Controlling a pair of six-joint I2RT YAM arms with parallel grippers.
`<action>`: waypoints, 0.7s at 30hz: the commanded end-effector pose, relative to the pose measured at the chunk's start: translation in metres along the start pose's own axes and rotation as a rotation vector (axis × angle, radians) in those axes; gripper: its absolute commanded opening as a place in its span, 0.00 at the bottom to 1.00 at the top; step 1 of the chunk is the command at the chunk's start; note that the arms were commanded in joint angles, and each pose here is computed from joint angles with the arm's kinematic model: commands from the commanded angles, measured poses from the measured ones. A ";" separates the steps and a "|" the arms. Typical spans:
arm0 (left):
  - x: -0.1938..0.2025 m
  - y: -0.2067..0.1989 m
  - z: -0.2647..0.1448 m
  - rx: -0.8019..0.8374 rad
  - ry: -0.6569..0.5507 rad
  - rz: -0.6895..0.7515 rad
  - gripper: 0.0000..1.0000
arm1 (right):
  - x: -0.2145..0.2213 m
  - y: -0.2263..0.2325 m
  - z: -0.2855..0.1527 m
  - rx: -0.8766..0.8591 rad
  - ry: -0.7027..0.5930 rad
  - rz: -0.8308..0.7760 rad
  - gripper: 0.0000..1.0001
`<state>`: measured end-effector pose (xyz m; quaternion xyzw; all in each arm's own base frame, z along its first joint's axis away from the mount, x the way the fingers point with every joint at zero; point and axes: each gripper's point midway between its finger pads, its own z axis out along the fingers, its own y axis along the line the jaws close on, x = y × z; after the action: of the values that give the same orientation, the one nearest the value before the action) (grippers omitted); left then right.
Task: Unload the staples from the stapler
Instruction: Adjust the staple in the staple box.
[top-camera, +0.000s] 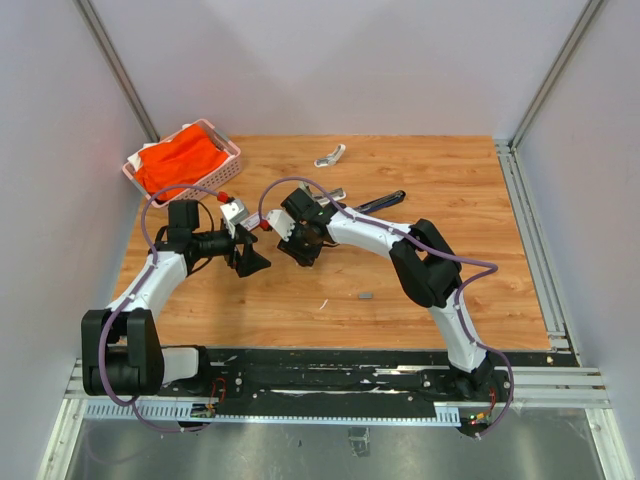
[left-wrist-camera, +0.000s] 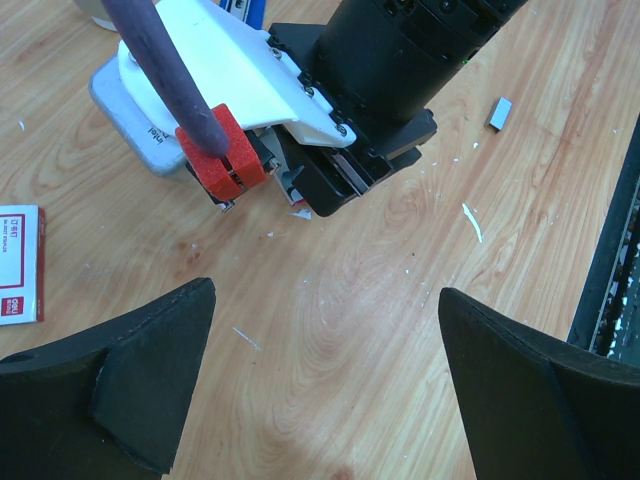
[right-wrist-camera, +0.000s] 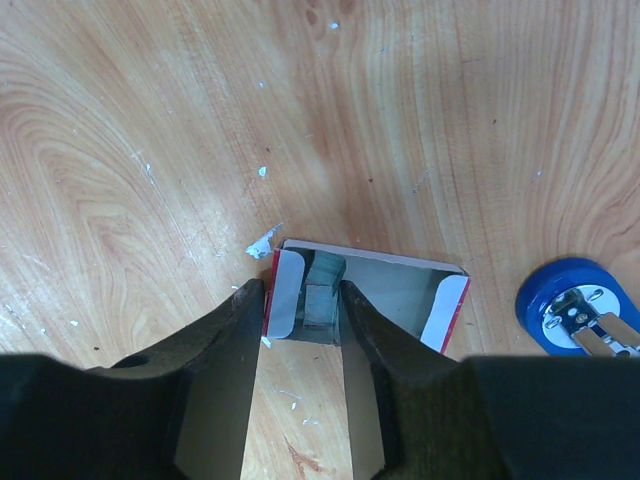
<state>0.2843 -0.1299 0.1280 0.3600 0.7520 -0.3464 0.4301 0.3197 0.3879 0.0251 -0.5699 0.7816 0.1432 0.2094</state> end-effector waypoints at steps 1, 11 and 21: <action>-0.001 -0.002 -0.003 0.009 -0.011 0.006 0.98 | 0.000 0.005 -0.001 0.001 0.018 -0.004 0.35; -0.001 -0.002 -0.002 0.011 -0.011 0.007 0.98 | -0.002 0.005 -0.002 0.004 0.012 -0.008 0.32; 0.000 -0.002 -0.002 0.012 -0.010 0.003 0.98 | -0.020 -0.002 -0.019 0.033 -0.031 -0.039 0.54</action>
<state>0.2842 -0.1299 0.1279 0.3602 0.7520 -0.3464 0.4299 0.3214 0.3867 0.0256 -0.5709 0.7814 0.1377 0.2109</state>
